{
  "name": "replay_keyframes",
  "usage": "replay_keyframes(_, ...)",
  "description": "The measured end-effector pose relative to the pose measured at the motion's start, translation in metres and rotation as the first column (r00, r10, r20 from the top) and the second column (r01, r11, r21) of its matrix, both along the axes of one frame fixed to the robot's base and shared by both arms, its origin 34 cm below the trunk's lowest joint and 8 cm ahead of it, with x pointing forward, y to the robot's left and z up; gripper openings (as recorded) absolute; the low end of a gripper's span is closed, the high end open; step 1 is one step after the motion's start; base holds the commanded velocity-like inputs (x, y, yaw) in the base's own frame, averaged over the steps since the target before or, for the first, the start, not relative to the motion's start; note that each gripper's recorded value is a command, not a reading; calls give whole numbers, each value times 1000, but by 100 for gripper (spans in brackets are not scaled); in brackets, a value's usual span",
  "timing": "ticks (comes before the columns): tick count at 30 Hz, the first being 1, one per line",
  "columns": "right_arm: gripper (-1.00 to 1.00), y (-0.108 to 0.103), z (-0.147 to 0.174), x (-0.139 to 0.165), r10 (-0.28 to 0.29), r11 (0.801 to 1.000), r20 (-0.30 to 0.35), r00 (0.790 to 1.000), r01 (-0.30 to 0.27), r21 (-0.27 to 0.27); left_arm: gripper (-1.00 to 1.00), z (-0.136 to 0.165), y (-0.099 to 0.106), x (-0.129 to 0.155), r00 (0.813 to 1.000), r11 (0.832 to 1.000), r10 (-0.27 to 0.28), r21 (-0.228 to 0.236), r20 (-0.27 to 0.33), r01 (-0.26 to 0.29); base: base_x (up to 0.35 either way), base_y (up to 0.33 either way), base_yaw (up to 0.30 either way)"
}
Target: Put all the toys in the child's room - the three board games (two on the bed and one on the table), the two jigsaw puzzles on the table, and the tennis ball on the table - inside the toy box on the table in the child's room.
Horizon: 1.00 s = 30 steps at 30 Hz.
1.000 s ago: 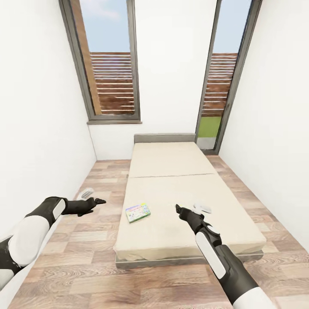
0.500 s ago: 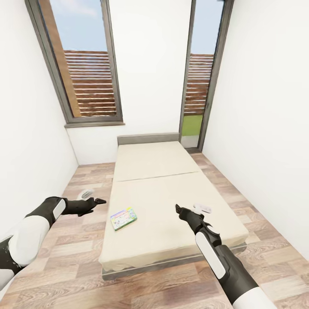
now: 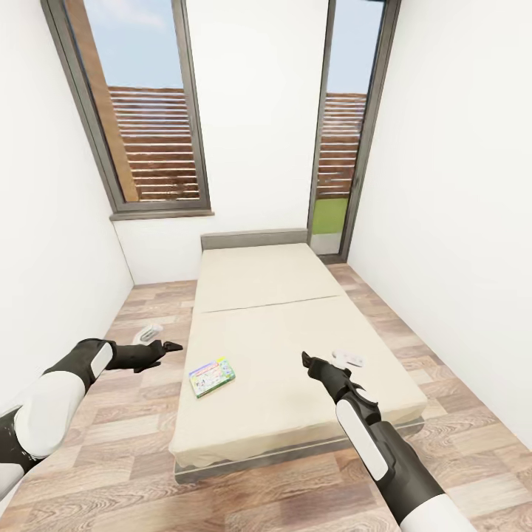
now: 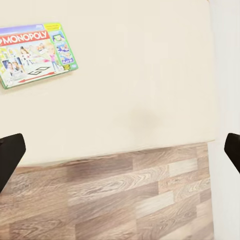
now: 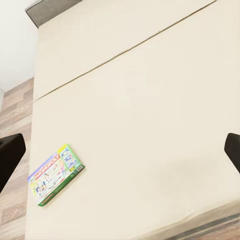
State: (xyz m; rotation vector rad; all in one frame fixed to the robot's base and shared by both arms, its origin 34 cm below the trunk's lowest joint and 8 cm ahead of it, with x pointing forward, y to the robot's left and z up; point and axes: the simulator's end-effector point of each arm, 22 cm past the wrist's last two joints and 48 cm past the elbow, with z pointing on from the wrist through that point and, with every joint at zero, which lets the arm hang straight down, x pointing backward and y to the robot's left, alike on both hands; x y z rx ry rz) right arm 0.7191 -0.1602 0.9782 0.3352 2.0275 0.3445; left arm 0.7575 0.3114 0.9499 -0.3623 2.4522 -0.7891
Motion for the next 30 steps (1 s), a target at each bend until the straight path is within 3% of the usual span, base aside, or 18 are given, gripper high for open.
replay_keyframes(8, 100, 0, 0, 0, 0, 1000, 0, 1000, 0, 1, 100, 0, 0, 0, 1000, 1000, 0, 0, 0, 0, 15, 0, 0)
replay_keyframes(20, 100, 1, 0, 0, 0, 1000, -1, 1000, 0, 0, 100, 0, 0, 0, 1000, 1000, 0, 0, 0, 0, 157, 0, 1)
replay_keyframes(30, 100, 2, 0, 0, 0, 1000, 1, 1000, 0, 0, 100, 0, -1, 0, 1000, 1000, -1, -1, 0, 1, 11, 0, 103)
